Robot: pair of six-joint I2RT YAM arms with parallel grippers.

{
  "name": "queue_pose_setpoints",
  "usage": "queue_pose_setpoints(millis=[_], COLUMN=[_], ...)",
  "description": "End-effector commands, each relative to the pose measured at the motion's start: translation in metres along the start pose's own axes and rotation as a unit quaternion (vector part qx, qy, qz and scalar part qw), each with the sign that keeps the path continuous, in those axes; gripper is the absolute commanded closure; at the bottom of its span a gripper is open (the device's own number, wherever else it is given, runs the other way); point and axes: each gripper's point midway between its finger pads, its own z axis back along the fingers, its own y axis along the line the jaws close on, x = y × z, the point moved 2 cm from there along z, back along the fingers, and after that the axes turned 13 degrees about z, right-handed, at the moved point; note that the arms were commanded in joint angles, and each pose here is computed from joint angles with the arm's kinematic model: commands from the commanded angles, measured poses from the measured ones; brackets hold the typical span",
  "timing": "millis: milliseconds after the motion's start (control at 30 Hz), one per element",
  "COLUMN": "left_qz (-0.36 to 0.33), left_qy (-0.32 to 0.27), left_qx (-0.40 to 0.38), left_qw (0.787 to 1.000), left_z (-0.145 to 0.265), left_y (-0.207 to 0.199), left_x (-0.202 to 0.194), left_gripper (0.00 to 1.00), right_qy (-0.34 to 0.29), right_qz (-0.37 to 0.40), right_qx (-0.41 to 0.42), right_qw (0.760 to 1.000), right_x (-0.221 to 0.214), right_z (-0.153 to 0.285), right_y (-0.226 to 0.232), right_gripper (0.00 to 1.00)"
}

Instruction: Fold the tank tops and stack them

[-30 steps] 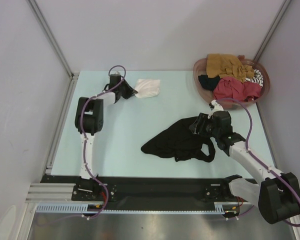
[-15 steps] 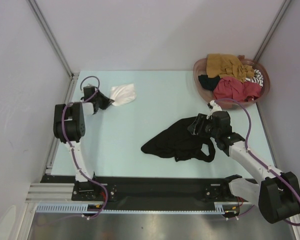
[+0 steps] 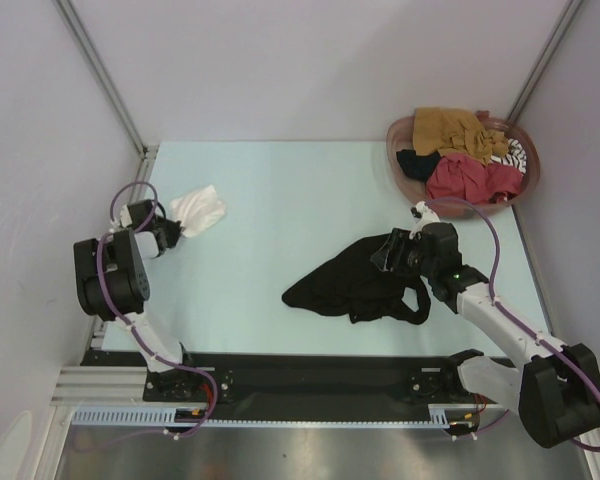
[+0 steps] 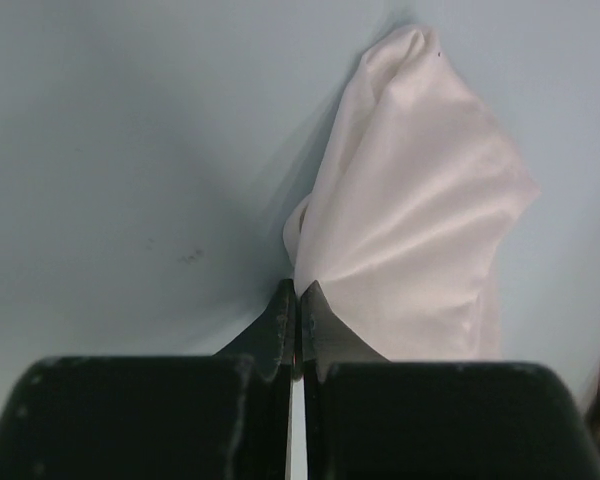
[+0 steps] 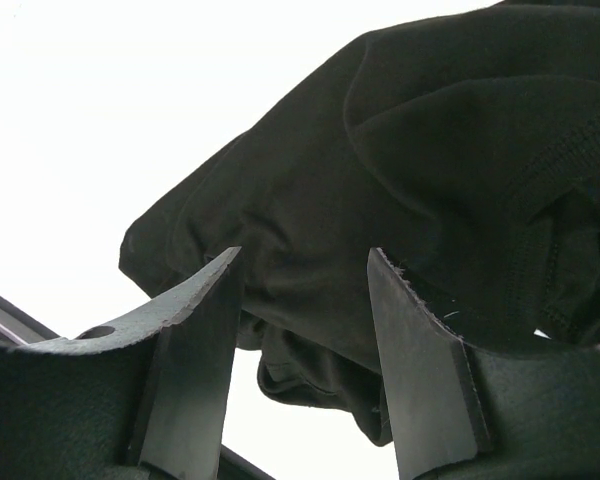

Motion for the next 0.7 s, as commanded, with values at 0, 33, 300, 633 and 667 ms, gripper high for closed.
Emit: queue_pose_setpoints(millis=[0,33,300,633,667], left_qz=[0.025,0.04,0.107,0.052,0.05], left_qy=[-0.07,-0.081,-0.125,-0.118,-0.112], left_qx=[0.023,0.027,0.005,0.022,0.02], left_qw=[0.997,0.996,0.986,0.991,0.992], left_z=[0.01,0.01,-0.012,-0.021,-0.02], left_y=[0.003,0.003,-0.023,-0.038,-0.038], left_x=[0.029,0.032,0.056,0.067,0.065], left_gripper=[1.0,1.0,1.0,0.83,0.78], right_qy=[-0.026,-0.023,-0.018,-0.011,-0.01], right_qz=[0.003,0.002,0.003,-0.002,-0.002], right_qx=[0.012,0.012,0.008,0.015,0.015], right_qw=[1.0,1.0,1.0,1.0,1.0], right_x=[0.011,0.009,0.007,0.005,0.005], right_z=[0.003,0.002,0.0,-0.006,-0.006], right_y=[0.007,0.006,0.004,0.006,0.006], right_gripper=[0.42,0.42,0.42,0.42,0.42])
